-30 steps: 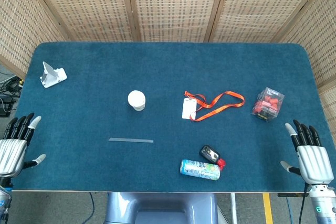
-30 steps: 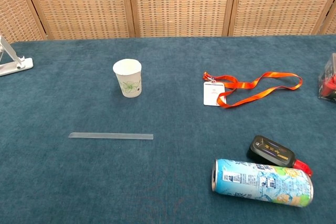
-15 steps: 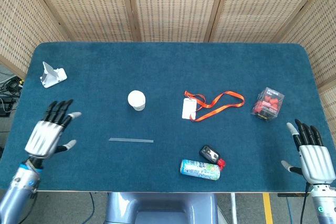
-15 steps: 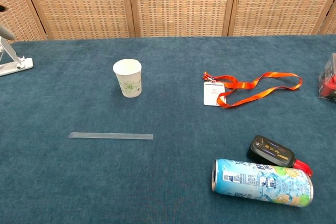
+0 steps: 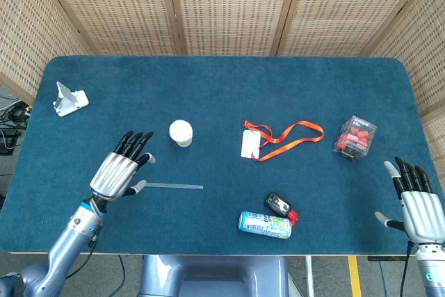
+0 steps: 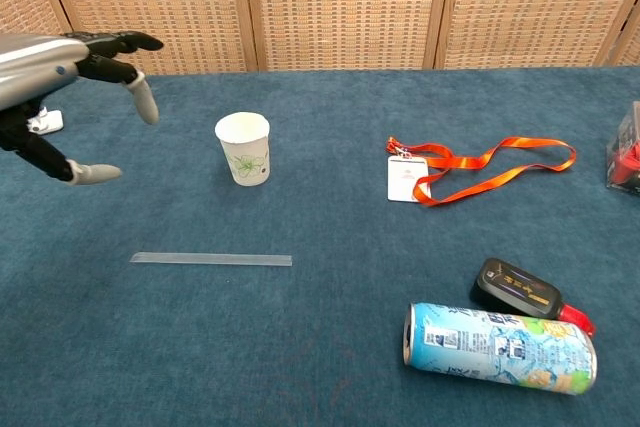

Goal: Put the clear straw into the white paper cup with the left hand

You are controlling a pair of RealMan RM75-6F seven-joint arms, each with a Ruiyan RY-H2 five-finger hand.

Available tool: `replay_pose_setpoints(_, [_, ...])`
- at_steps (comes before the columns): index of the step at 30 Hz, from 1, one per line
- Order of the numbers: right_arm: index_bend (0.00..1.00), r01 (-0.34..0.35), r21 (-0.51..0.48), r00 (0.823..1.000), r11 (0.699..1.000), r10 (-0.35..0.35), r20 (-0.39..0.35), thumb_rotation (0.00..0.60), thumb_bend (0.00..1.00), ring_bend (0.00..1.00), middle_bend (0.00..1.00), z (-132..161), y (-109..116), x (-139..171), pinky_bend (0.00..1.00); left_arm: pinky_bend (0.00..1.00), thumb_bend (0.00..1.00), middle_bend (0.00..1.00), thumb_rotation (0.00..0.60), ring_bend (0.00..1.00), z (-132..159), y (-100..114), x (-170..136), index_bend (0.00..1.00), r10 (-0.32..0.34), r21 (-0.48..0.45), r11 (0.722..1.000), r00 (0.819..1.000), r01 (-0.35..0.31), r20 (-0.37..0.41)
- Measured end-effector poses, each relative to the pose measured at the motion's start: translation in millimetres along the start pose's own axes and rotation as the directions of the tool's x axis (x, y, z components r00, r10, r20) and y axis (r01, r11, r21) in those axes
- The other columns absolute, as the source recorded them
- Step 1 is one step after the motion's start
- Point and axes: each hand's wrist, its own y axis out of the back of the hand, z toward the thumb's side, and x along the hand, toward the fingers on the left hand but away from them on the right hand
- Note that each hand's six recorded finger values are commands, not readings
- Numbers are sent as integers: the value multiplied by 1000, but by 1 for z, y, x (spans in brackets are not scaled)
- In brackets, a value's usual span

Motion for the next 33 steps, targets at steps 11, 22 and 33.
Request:
replay_pose_setpoints(11, [43,0,-29,1000,1000,0,0,600,43,0,0,-2,3,0,0,20,266,0,600,0,40,-28,27,448,-79,12,997,997,80,-16])
replay_pose_setpoints(22, [43,1,-52,1000,999,-1,-3,600,43,0,0,-3,6,1,0,20,274,0,600,0,66,-49,53,482,-150,58,987,989,151,-14])
replay_pose_setpoints(33, [43,2,-65,1000,998,-2,1,600,43,0,0,-5,8,0,0,20,277,0,600,0,79,-74,68,493,-226,95,969,974,228,-31])
